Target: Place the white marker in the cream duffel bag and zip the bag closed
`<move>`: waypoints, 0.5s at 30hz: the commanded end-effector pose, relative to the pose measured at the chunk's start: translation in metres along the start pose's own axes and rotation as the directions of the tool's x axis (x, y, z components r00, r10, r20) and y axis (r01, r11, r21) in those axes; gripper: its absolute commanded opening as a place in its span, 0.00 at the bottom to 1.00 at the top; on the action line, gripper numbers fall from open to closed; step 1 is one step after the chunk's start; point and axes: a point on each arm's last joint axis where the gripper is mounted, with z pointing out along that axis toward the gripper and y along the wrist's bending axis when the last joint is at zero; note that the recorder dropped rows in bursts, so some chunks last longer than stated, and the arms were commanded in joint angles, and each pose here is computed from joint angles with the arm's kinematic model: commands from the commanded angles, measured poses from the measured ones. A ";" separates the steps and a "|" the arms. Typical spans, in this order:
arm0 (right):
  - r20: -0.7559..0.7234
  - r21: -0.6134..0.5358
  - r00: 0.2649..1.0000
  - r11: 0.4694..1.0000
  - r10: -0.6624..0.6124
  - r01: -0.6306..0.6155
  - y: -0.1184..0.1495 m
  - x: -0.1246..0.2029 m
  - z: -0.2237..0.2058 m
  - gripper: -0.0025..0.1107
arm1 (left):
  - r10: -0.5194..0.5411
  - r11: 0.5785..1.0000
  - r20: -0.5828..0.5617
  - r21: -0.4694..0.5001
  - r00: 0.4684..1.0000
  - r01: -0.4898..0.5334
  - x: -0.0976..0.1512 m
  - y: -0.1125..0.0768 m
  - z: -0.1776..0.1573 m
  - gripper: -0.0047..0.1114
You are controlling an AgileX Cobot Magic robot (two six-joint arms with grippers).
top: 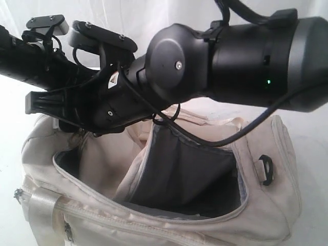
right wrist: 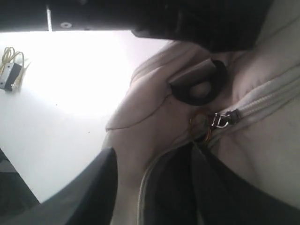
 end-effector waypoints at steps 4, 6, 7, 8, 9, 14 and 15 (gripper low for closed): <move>0.073 -0.025 0.993 0.995 0.097 -0.095 -0.006 0.004 -0.003 0.44 | 0.003 1.000 0.024 -0.005 1.000 -0.003 -0.004 0.001 -0.003 0.05; 0.082 -0.031 0.988 0.991 0.133 -0.131 -0.009 0.006 -0.001 0.44 | 0.003 1.000 0.024 -0.005 1.000 -0.003 -0.004 0.001 -0.003 0.05; 0.090 -0.033 0.986 0.990 0.138 -0.136 -0.010 0.007 -0.001 0.44 | 0.003 1.000 0.024 -0.005 1.000 -0.003 -0.004 0.001 -0.003 0.05; 0.096 -0.035 0.984 0.989 0.150 -0.147 -0.011 0.007 -0.001 0.44 | 0.003 1.000 0.024 -0.005 1.000 -0.003 -0.004 0.001 -0.003 0.05; 0.099 -0.034 0.984 0.989 0.149 -0.147 -0.011 0.008 0.000 0.44 | 0.003 1.000 0.024 -0.005 1.000 -0.003 -0.004 0.001 -0.003 0.05; 0.114 -0.042 0.980 0.986 0.165 -0.161 -0.010 0.011 0.006 0.44 | 0.003 1.000 0.024 -0.005 1.000 -0.003 -0.004 0.001 -0.003 0.05; 0.107 -0.041 0.981 0.986 0.163 -0.160 -0.010 0.012 0.008 0.44 | 0.003 1.000 0.024 -0.005 1.000 -0.003 -0.004 0.001 -0.003 0.05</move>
